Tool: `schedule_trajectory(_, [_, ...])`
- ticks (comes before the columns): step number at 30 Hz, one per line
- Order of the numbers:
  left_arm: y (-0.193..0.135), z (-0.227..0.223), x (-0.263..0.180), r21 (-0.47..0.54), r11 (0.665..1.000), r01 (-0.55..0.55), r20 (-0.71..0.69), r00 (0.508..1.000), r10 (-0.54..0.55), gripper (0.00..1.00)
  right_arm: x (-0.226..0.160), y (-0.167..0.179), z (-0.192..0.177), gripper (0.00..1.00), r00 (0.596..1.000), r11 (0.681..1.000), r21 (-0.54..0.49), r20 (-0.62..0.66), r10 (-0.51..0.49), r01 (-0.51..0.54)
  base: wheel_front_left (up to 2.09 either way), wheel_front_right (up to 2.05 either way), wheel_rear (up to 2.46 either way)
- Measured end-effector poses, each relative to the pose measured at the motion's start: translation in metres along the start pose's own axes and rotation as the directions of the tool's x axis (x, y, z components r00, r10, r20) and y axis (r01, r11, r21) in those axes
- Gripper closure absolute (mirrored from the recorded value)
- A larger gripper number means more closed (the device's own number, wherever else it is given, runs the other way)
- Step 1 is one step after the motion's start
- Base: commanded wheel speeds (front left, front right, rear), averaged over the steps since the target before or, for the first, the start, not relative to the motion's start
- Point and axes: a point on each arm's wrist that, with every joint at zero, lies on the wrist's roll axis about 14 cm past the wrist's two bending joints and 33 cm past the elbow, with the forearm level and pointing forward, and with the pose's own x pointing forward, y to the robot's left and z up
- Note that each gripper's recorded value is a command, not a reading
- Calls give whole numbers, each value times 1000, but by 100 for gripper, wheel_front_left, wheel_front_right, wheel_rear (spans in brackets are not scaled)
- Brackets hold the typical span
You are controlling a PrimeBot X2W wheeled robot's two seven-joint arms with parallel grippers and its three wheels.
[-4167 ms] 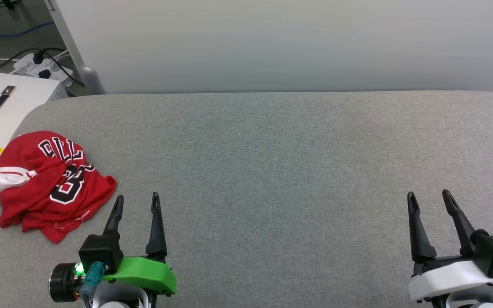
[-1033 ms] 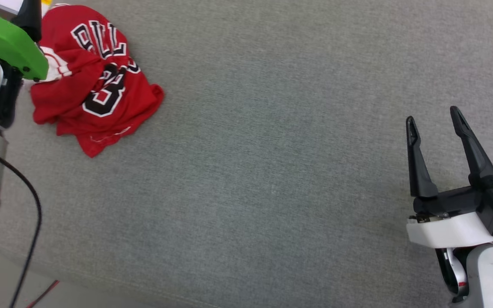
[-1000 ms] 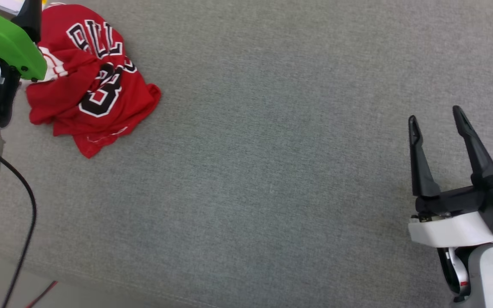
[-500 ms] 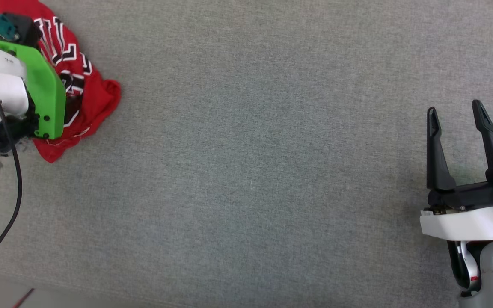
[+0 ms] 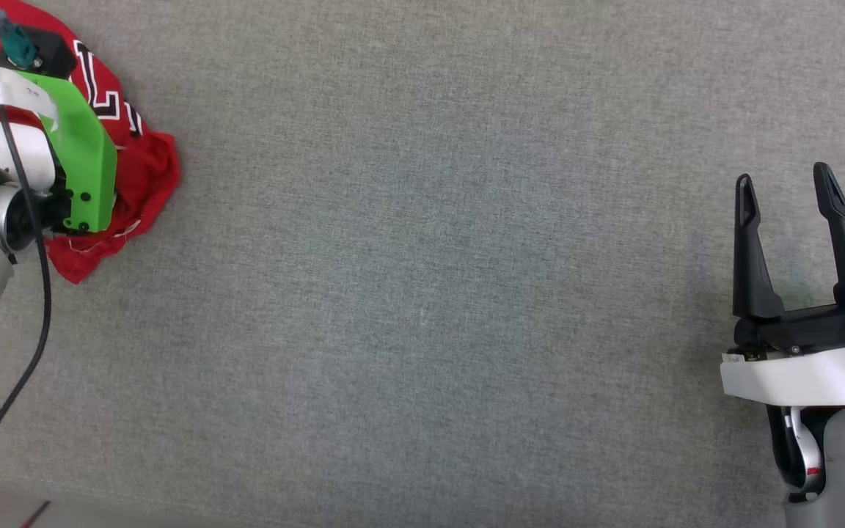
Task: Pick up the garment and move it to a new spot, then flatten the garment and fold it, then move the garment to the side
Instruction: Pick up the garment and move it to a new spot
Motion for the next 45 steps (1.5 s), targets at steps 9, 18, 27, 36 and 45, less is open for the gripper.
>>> schedule_trajectory(9, [-7, 43, -37, 88, 996, -25, 287, 958, -1, 100, -5, -1, 28, 0, 998, 1000, 16, 53, -15, 14, 0, 0, 0])
schedule_trajectory(18, [-47, 113, -123, 297, 949, -104, 574, 814, -90, 100, -21, 4, 62, 0, 993, 998, 64, 116, -24, 17, 0, 0, 0])
schedule_trajectory(27, [-168, 155, -170, 550, 833, -60, 647, 661, -379, 100, -45, -20, 87, 0, 982, 994, 64, 157, -100, 91, 0, 0, 0])
schedule_trajectory(36, [-316, 150, -188, 779, 626, 43, 517, 521, -679, 100, -83, -64, 99, 0, 956, 970, 50, 164, -243, 238, 0, 0, 0])
schedule_trajectory(45, [-429, 76, -164, 886, 415, 206, 282, 471, -836, 100, -110, -94, 98, 0, 928, 940, 25, 146, -341, 342, 0, 0, 0])
